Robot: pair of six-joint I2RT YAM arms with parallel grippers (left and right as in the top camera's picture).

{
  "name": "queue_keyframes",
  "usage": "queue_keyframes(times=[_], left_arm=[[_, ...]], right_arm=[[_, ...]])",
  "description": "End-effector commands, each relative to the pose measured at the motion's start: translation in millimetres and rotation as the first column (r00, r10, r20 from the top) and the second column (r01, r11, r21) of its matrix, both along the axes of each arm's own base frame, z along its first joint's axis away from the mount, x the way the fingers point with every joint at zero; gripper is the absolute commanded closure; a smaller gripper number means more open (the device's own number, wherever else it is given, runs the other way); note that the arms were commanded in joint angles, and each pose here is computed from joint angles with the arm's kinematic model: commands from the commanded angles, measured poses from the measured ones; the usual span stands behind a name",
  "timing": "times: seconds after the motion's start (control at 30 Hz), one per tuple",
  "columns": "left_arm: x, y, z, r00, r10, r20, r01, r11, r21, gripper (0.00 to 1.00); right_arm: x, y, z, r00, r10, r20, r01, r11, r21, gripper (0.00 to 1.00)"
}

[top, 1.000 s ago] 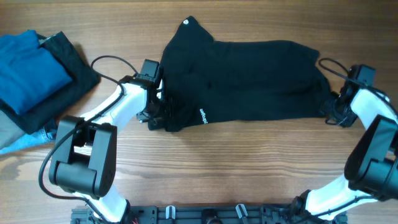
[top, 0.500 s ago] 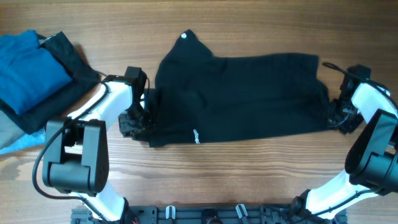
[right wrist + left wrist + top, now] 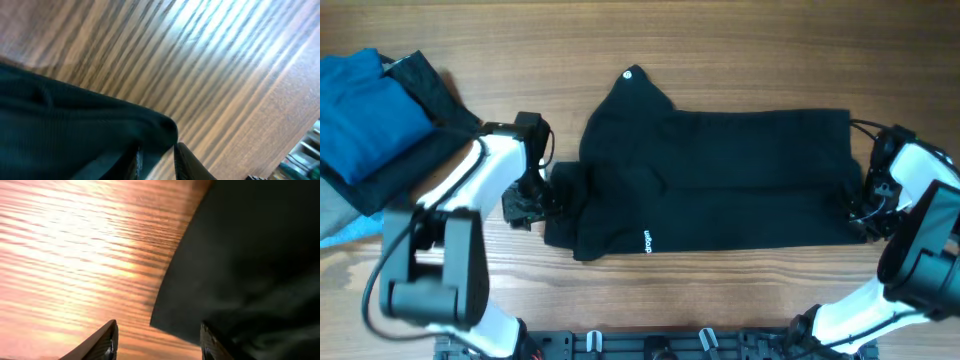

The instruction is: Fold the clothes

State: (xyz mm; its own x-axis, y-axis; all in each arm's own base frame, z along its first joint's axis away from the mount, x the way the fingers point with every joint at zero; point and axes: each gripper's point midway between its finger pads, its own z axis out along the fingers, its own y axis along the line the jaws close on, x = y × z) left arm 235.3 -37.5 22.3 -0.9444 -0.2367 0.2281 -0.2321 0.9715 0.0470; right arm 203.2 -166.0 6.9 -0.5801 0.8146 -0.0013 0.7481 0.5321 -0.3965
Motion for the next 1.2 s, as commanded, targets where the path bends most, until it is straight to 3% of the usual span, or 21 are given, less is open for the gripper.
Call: queue_keyframes(times=[0.0,0.03,0.07,0.1,0.2,0.27,0.37,0.5,0.6,0.87,0.93,1.0,1.17], left_arm=[[16.7,2.8,35.1,0.988,0.003,0.154,-0.003,1.0,-0.003,0.41],[21.2,2.3,43.2,0.982,0.004,0.188,-0.003,1.0,-0.007,0.37],[26.1,1.6,51.4,0.975,0.005,0.224,-0.003,1.0,-0.012,0.27],[34.6,-1.4,62.4,0.961,0.009,0.278,-0.001,1.0,-0.031,0.17],[62.4,-15.9,86.4,0.907,-0.001,0.422,0.051,0.993,-0.106,0.05],[90.3,-29.5,105.5,0.844,-0.011,0.536,0.114,0.981,-0.159,0.05],[123.7,-46.8,122.8,0.765,0.015,0.644,0.171,0.959,-0.225,0.04],[178.7,-70.7,136.0,0.638,0.039,0.769,0.281,0.918,-0.28,0.02],[208.8,-78.1,131.2,0.592,0.05,0.804,0.311,0.906,-0.285,0.0],[265.7,-99.3,71.2,0.568,0.061,0.821,0.339,0.891,-0.301,0.0],[270.7,-106.2,51.5,0.581,0.072,0.811,0.333,0.888,-0.317,0.0],[272.1,-114.8,37.5,0.585,0.061,0.809,0.346,0.883,-0.317,0.09],[276.9,-139.4,17.4,0.564,0.04,0.825,0.394,0.865,-0.31,0.12]], right_arm=[[26.3,-5.4,40.1,0.984,0.031,0.175,-0.027,0.999,-0.022,0.69],[33.2,-5.7,51.1,0.975,0.05,0.218,-0.046,0.999,-0.026,0.66],[38.8,-6.5,61.8,0.965,0.061,0.257,-0.053,0.998,-0.037,0.53],[47.0,-6.4,75.7,0.947,0.08,0.311,-0.069,0.997,-0.045,0.25],[70.9,0.8,103.4,0.881,0.149,0.449,-0.148,0.988,-0.038,0.1],[90.4,15.2,121.4,0.794,0.247,0.555,-0.281,0.959,-0.025,0.08],[102.5,29.0,136.2,0.72,0.285,0.633,-0.354,0.935,-0.019,0.07],[110.8,45.3,141.3,0.667,0.279,0.69,-0.409,0.912,0.027,0.06],[113.8,53.6,142.9,0.647,0.264,0.715,-0.43,0.901,0.057,0.05],[120.2,74.8,148.5,0.589,0.24,0.772,-0.503,0.856,0.118,0.0],[120.4,75.7,148.6,0.587,0.237,0.774,-0.505,0.854,0.122,0.0],[120.2,75.7,148.5,0.588,0.236,0.774,-0.505,0.855,0.122,0.0],[117.6,77.0,146.6,0.598,0.23,0.768,-0.502,0.854,0.135,0.01]])
